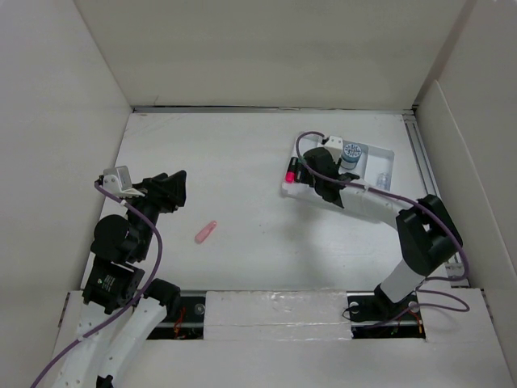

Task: Organize the desk

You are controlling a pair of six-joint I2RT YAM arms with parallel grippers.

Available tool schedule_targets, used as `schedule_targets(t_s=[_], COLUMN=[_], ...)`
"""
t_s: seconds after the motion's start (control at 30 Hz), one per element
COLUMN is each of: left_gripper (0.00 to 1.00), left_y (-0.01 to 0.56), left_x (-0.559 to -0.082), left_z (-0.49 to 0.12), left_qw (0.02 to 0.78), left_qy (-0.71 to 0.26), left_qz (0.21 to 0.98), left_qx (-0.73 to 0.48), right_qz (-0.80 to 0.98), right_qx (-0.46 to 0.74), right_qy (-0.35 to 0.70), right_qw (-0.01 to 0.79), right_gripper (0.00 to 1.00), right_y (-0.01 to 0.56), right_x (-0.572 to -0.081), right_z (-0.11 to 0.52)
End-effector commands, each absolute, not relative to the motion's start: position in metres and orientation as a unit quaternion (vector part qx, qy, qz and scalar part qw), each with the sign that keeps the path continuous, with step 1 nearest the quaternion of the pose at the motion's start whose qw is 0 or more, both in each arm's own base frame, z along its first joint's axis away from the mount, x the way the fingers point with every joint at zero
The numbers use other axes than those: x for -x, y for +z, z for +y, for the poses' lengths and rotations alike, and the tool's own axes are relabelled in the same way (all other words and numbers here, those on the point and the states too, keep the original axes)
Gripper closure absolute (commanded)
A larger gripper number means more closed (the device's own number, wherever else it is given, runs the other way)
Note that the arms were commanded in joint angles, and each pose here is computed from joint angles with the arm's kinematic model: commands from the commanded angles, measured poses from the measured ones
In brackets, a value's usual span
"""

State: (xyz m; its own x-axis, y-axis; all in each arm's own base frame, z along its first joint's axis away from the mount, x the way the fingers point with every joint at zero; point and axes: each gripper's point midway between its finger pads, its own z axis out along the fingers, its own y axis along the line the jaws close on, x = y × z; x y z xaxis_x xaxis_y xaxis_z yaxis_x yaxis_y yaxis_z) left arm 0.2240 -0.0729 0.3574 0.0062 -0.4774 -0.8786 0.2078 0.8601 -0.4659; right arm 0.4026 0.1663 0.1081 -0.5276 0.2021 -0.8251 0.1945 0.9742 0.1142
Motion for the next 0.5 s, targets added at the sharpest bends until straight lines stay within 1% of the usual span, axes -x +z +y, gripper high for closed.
schedule_targets(t_s=[0.0,0.07,0.17,0.23,0.3,0.33,0.37,0.4,0.47], left_gripper=[0.47,0.47,0.47,0.47,0.47,0.48,0.48,0.48,0.48], left_y=[0.373,0.374,0.371,0.374,0.373,0.373,0.372,0.374,0.375], left_x=[-0.223,-0.224,-0.224,-0.223,-0.224,-0.224,-0.223,-0.222,-0.222], left_z=[-0.073,-0.073,-0.073,-0.072,-0.072,-0.072,-0.072,-0.072,-0.071], left_qw=[0.718,0.718,0.715,0.719,0.718,0.718,0.716,0.719,0.721], left_qy=[-0.251,-0.249,-0.248,-0.249,-0.247,-0.247,-0.247,-0.249,-0.248], left_qz=[0.643,0.642,0.647,0.641,0.643,0.644,0.645,0.642,0.639], left_qx=[0.095,0.096,0.096,0.097,0.098,0.099,0.098,0.098,0.099], right_qz=[0.871,0.870,0.866,0.859,0.857,0.860,0.858,0.858,0.868], right_qx=[-0.128,-0.125,-0.124,-0.112,-0.061,-0.029,0.007,0.045,0.097], right_qy=[0.014,0.016,0.017,0.034,0.084,0.107,0.153,0.177,0.200], right_qw=[0.474,0.476,0.483,0.498,0.505,0.498,0.491,0.479,0.445], right_gripper=[0.30,0.21,0.21,0.26,0.60,0.75,0.90,0.95,0.98], right_y=[0.113,0.115,0.123,0.136,0.143,0.142,0.146,0.144,0.127], right_x=[-0.406,-0.406,-0.406,-0.401,-0.389,-0.381,-0.376,-0.358,-0.338], right_z=[0.163,0.163,0.165,0.177,0.214,0.232,0.263,0.294,0.334])
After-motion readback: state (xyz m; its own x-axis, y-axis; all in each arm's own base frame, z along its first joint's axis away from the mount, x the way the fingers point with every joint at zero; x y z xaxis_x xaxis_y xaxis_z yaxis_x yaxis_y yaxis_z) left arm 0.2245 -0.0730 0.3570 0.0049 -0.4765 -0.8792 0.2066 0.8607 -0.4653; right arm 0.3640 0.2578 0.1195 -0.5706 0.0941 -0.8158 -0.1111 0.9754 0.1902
